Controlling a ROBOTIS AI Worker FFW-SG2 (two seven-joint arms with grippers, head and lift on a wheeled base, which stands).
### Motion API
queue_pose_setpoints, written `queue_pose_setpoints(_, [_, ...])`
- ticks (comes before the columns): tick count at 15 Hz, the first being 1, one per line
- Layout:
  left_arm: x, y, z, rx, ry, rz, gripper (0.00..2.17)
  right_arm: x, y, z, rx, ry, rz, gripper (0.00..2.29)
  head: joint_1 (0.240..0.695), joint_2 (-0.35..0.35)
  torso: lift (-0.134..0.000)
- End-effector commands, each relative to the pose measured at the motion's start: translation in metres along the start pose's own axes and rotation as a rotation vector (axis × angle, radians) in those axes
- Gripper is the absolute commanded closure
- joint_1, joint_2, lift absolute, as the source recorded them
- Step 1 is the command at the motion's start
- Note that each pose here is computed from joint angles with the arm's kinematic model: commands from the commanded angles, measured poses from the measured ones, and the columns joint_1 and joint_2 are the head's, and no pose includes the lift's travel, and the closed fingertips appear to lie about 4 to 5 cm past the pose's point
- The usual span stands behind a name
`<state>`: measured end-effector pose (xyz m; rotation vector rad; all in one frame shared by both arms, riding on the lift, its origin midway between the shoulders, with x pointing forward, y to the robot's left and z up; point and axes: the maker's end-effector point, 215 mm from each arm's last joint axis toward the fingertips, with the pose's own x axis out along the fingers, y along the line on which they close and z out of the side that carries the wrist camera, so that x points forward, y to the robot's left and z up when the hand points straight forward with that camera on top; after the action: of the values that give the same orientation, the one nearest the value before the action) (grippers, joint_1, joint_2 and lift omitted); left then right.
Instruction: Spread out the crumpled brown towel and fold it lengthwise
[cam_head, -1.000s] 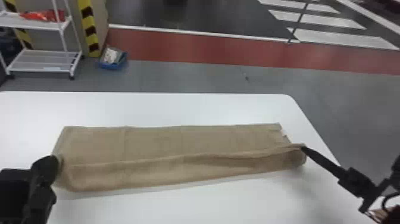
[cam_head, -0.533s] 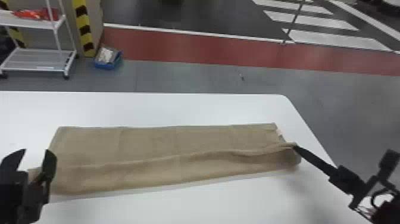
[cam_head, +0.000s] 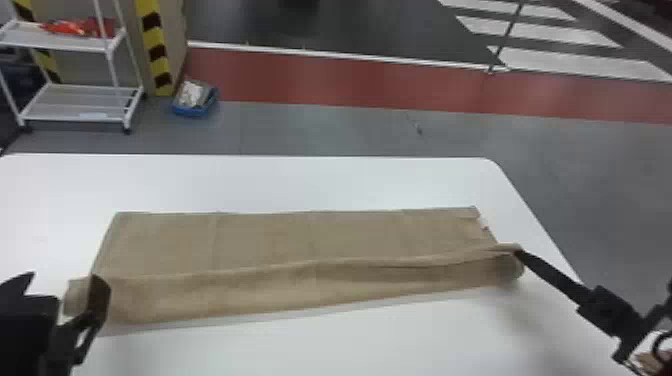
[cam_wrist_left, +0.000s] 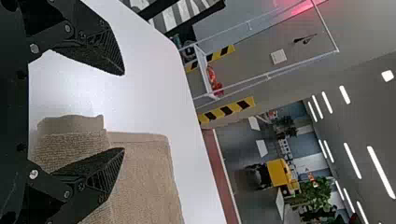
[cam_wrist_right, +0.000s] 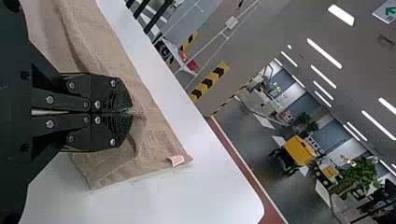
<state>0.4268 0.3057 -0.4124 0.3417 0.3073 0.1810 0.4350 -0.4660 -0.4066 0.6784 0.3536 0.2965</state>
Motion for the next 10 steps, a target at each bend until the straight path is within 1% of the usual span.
queue_pose_setpoints(1, [-0.006, -0.001, -0.015, 0.032, 0.046, -0.011, 0.38, -0.014, -0.009, 0.005, 0.004, -0.017, -0.022, 1.30, 0.695, -0.205, -0.124])
queue_pose_setpoints(4, [-0.010, 0.007, -0.042, 0.093, 0.125, 0.003, 0.38, -0.023, -0.014, 0.009, 0.002, -0.028, -0.032, 1.30, 0.695, -0.228, -0.124])
queue_pose_setpoints(5, [-0.013, 0.011, -0.045, 0.101, 0.137, 0.007, 0.38, -0.024, -0.014, 0.009, 0.004, -0.027, -0.031, 1.30, 0.695, -0.229, -0.124])
queue_pose_setpoints(6, [-0.016, 0.014, -0.042, 0.099, 0.134, 0.011, 0.38, -0.024, -0.014, 0.008, 0.005, -0.027, -0.031, 1.30, 0.695, -0.229, -0.124])
queue_pose_setpoints(8, [-0.021, 0.021, -0.027, 0.087, 0.108, 0.024, 0.38, -0.022, -0.013, 0.007, 0.002, -0.024, -0.027, 1.30, 0.695, -0.224, -0.124])
queue_pose_setpoints(10, [-0.032, 0.024, -0.002, 0.067, 0.068, 0.023, 0.38, -0.018, -0.011, 0.004, 0.003, -0.019, -0.021, 1.30, 0.695, -0.219, -0.124])
